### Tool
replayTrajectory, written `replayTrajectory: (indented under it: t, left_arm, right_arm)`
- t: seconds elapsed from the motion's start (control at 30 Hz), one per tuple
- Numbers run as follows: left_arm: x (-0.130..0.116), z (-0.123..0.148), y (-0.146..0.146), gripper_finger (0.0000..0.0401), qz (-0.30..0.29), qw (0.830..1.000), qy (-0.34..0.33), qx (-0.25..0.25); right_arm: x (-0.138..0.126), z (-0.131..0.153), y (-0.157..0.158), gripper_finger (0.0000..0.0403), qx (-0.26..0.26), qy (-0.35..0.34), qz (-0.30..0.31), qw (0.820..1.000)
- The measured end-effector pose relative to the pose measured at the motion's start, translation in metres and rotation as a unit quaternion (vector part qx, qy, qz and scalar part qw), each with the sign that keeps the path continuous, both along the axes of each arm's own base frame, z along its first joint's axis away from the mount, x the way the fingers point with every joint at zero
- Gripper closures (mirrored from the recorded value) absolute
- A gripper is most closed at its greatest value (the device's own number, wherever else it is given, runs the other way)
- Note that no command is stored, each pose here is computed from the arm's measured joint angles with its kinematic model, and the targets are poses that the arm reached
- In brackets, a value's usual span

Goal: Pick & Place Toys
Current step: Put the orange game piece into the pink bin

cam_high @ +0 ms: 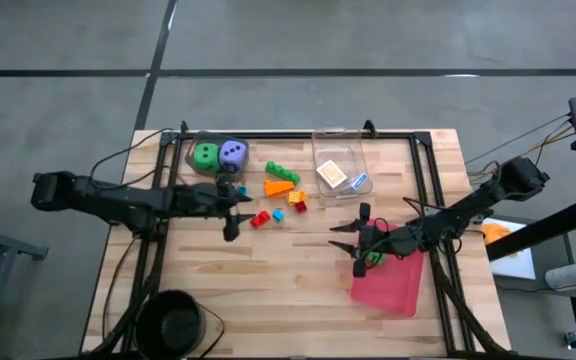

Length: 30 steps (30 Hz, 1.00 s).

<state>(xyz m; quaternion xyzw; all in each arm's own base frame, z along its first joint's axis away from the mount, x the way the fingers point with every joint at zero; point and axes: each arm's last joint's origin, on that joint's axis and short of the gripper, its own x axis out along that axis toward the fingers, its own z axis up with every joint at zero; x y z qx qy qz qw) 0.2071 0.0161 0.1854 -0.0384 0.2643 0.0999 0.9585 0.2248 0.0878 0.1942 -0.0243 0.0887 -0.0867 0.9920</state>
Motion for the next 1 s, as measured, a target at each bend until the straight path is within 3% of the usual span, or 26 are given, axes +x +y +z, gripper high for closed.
replayTrajectory:
  t: [0.1,0.23,0.33,0.47,0.6,0.73,1.0]
  left_arm:
    - [0.021,0.005,0.002,0.0136,-0.005,0.999,0.037,0.021]
    - [0.046,0.009,0.007,0.0088,0.032,0.992,0.099,0.068]
    - [0.063,0.014,0.01,0.0049,0.048,0.985,0.138,0.096]
    - [0.083,0.018,0.017,0.0015,0.046,0.978,0.165,0.122]
    - [0.099,0.017,0.03,0.0007,0.045,0.972,0.182,0.14]
    - [0.107,0.011,0.05,0.0007,0.048,0.972,0.194,0.12]
    - [0.117,-0.014,0.075,0.0007,0.052,0.97,0.224,0.078]
  right_arm:
    - [-0.001,-0.002,0.0,0.0249,-0.003,0.009,0.001,1.0]
    - [-0.002,-0.004,0.001,0.0247,0.0,0.019,0.002,1.0]
    - [-0.002,-0.006,0.002,0.0224,0.005,0.027,0.002,1.0]
    - [-0.003,-0.008,0.001,0.0157,0.013,0.038,-0.002,0.999]
    - [-0.004,-0.01,0.001,0.0071,0.013,0.041,-0.003,0.999]
    - [-0.005,-0.012,0.001,0.0011,0.014,0.044,-0.003,0.999]
    - [-0.007,-0.015,0.001,0.0061,0.019,0.055,-0.003,0.998]
